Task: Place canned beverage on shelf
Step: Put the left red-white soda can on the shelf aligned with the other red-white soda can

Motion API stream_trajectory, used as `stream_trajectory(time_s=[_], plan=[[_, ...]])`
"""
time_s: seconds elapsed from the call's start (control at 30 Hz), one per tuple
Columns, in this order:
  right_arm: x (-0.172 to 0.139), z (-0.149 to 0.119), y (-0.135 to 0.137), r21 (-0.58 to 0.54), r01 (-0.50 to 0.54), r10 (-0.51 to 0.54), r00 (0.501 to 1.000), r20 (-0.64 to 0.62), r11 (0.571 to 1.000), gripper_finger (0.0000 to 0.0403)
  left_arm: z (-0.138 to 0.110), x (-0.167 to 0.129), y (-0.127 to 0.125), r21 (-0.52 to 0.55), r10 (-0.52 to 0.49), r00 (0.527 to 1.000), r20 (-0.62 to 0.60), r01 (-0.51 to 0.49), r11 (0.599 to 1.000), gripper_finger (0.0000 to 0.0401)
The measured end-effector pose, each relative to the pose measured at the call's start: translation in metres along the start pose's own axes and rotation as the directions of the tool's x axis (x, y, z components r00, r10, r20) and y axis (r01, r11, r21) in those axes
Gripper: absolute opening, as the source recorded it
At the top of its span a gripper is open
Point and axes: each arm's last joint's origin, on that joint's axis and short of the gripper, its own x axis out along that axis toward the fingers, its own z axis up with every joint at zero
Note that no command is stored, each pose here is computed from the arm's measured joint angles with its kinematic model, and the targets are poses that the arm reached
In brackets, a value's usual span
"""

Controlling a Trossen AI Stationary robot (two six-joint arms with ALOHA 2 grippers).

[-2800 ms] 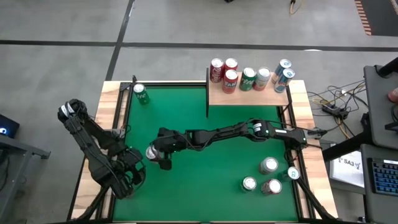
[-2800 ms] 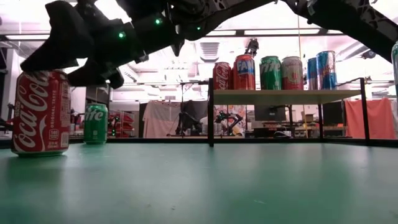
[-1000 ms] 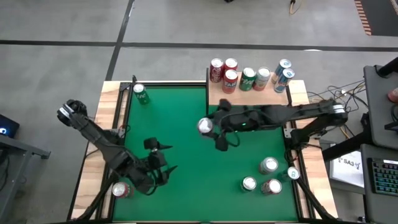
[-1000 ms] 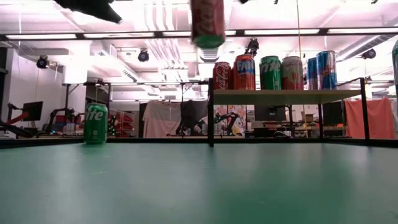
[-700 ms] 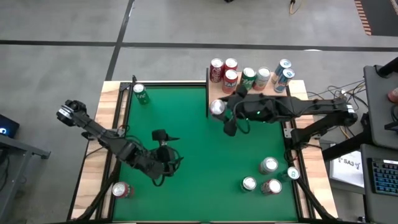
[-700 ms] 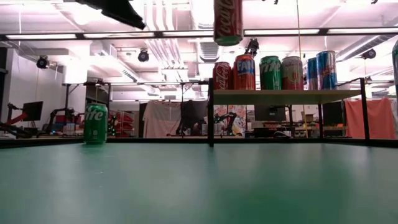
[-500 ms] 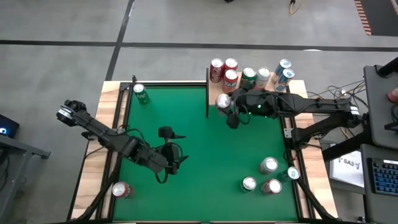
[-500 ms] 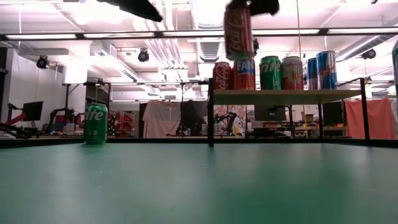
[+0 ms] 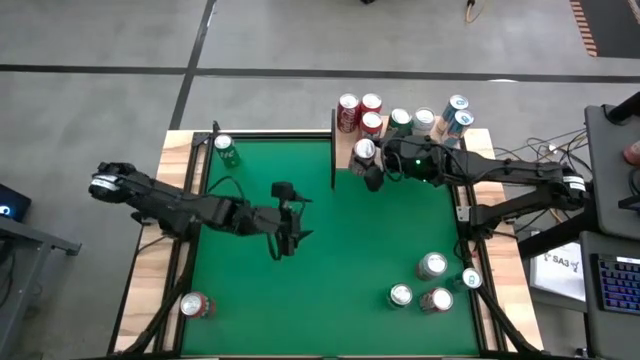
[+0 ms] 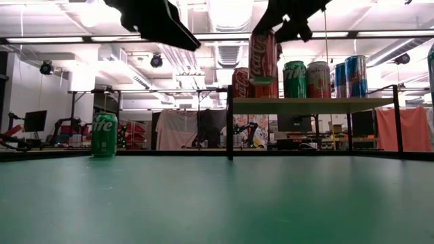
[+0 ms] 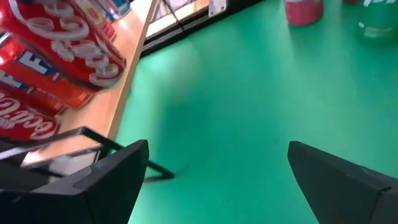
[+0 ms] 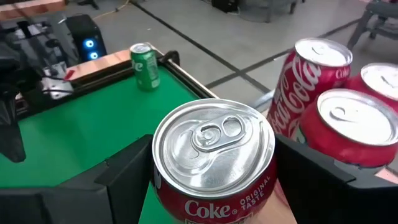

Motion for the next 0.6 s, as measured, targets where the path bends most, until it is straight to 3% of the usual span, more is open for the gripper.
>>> stream_trajectory(time_s=[0.17, 0.33, 0.6], plan=[[0.005, -0.003, -0.001, 0.053, -0.001, -0.001, 1.0, 0.03, 0.999, 0.0287, -0.032, 0.009, 0.017, -0.067, -0.041, 0.994, 0.101, 0.048, 0.997, 0.0368], [0.012, -0.008, 0.0, 0.103, 0.043, -0.045, 0.999, 0.014, 0.994, 0.0288, -0.06, 0.002, 0.029, -0.168, 0.048, 0.978, 0.203, -0.014, 0.986, 0.0368], [0.015, -0.007, -0.001, 0.153, 0.101, -0.106, 0.994, 0.025, 0.983, 0.0288, -0.087, -0.008, 0.024, -0.253, 0.098, 0.944, 0.314, -0.016, 0.967, 0.0368]])
